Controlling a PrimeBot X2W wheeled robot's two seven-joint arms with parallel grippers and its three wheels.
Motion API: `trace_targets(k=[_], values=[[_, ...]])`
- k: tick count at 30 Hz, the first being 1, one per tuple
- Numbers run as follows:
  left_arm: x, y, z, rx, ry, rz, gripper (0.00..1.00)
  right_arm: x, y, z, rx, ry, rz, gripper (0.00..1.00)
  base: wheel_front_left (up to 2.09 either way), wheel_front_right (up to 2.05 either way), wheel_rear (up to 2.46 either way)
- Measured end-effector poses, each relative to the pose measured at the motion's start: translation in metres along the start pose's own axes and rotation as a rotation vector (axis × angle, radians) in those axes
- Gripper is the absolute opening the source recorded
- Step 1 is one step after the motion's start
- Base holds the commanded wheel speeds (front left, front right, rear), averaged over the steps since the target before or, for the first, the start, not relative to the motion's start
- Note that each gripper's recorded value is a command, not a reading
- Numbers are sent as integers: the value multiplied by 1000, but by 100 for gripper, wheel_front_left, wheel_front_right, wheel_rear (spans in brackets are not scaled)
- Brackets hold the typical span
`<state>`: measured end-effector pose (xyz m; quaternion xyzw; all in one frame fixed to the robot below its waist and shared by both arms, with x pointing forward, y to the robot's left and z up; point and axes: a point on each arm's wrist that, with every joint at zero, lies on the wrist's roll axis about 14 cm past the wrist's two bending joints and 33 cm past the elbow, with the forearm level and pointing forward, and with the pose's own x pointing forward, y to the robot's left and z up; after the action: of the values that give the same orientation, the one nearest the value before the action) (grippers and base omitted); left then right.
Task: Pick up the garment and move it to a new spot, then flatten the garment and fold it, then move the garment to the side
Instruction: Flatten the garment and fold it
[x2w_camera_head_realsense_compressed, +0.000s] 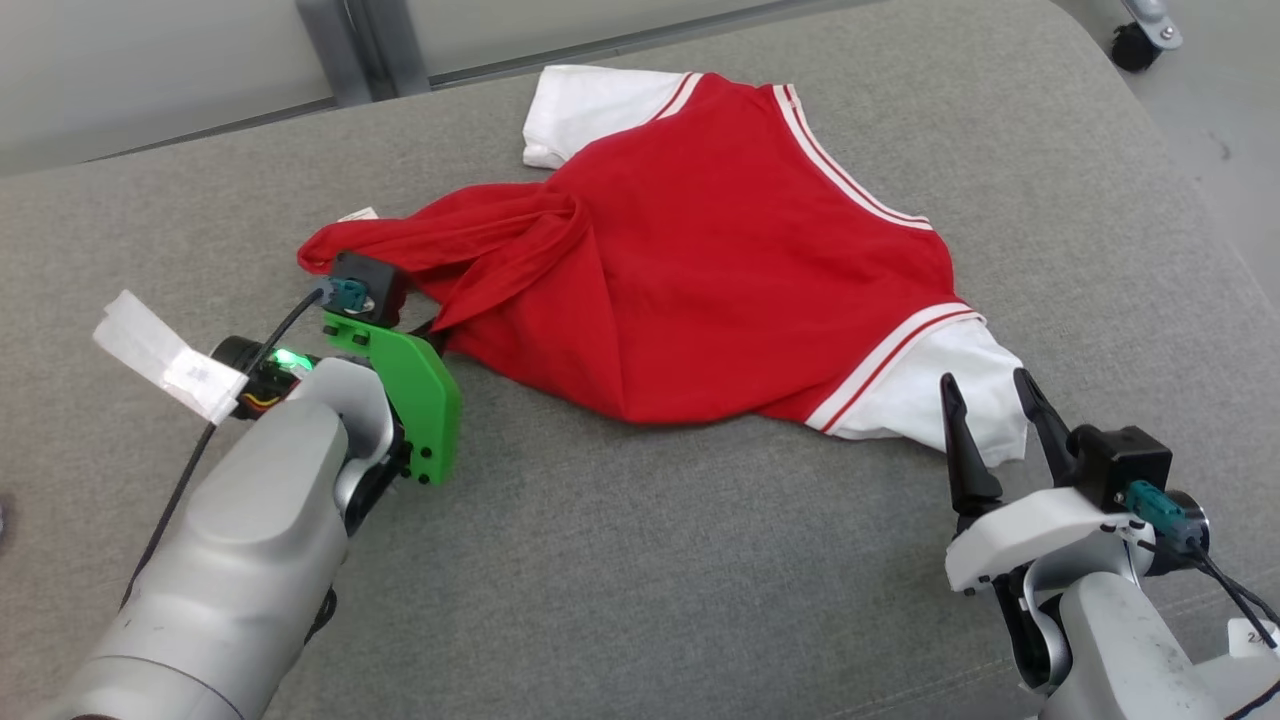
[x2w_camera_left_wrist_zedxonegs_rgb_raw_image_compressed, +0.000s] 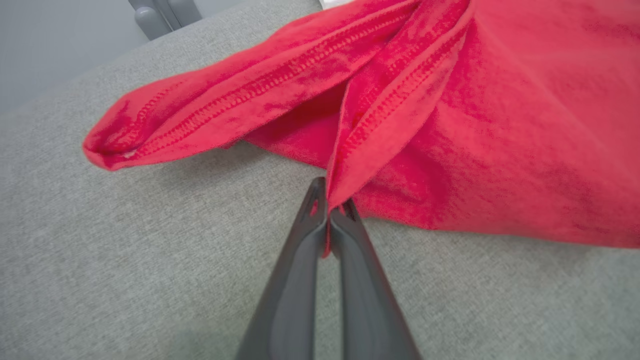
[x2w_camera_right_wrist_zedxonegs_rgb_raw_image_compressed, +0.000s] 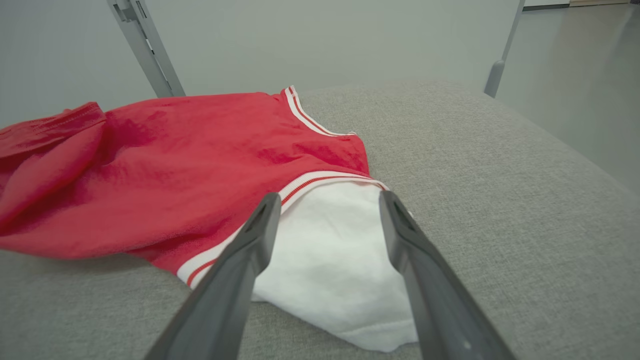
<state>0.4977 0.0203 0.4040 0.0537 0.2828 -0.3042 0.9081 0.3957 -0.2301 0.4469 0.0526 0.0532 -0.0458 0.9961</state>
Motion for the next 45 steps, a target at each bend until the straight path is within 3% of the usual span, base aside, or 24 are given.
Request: trace_targets(k=[8, 14, 19, 27, 28, 29, 30, 36, 45], values=[[-55, 4, -13, -34, 74, -36, 0, 2, 18, 2, 6, -8, 48, 100, 0, 0, 0], [-113, 14, -36, -132, 128, -19, 0, 5, 37, 2, 13, -9, 100, 100, 0, 0, 0], [-159, 27, -67, -238, 151, 82, 0, 8, 55, 0, 11, -1, 149, 100, 0, 0, 0], [-179, 10, -124, -408, 212, 122, 0, 14, 50, 3, -17, -5, 155, 100, 0, 0, 0], [-179, 7, -127, -421, 209, 122, 16, 15, 49, 5, -21, -7, 154, 100, 0, 0, 0], [-178, 5, -129, -426, 207, 125, 47, 15, 47, 5, -24, -9, 152, 100, 0, 0, 0], [-178, 5, -132, -433, 201, 132, 100, 15, 46, 6, -28, -10, 150, 100, 0, 0, 0], [-179, 23, -121, -392, 69, 224, 100, 12, 43, 13, -35, -27, 149, 100, 0, 0, 0], [-215, 70, -31, -222, -426, 455, 100, 2, 41, 52, -55, -153, 150, 100, 0, 0, 0]])
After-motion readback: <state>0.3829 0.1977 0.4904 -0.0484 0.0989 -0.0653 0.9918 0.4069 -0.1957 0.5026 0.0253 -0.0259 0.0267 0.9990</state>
